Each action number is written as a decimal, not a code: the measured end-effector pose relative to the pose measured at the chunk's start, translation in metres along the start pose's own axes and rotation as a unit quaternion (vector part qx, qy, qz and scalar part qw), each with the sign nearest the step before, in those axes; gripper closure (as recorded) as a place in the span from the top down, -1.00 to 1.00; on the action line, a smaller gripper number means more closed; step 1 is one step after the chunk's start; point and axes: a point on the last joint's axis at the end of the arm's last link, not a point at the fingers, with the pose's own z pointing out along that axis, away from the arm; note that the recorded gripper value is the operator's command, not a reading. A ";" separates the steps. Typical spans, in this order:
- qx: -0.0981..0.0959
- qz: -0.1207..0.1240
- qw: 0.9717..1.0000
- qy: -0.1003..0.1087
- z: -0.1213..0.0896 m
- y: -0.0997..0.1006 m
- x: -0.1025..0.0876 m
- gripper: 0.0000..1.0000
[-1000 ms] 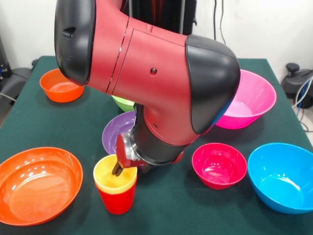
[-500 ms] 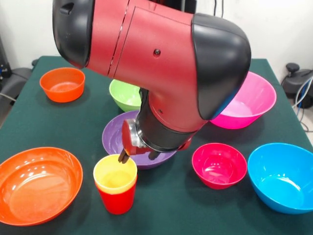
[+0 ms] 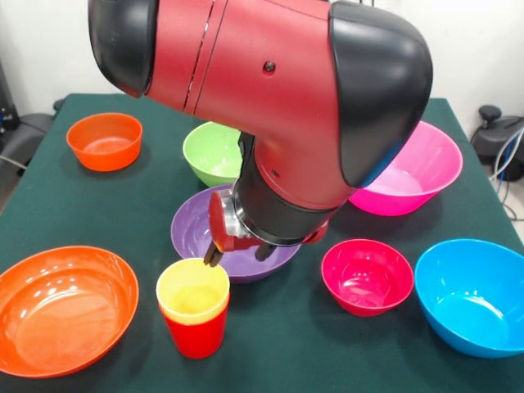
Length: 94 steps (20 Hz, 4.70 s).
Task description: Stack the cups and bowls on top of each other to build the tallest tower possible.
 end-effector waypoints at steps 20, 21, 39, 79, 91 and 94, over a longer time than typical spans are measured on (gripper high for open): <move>-0.114 -0.018 0.993 -0.035 -0.019 0.038 -0.008 1.00; -0.119 -0.020 0.992 -0.039 -0.017 0.042 -0.010 1.00; -0.178 -0.025 0.980 -0.085 0.005 0.075 -0.024 1.00; -0.182 -0.021 0.980 -0.071 0.092 0.100 -0.030 1.00; -0.202 -0.020 0.977 -0.059 0.081 0.100 -0.027 -1.00; -0.203 -0.020 0.977 -0.058 0.082 0.100 -0.026 -1.00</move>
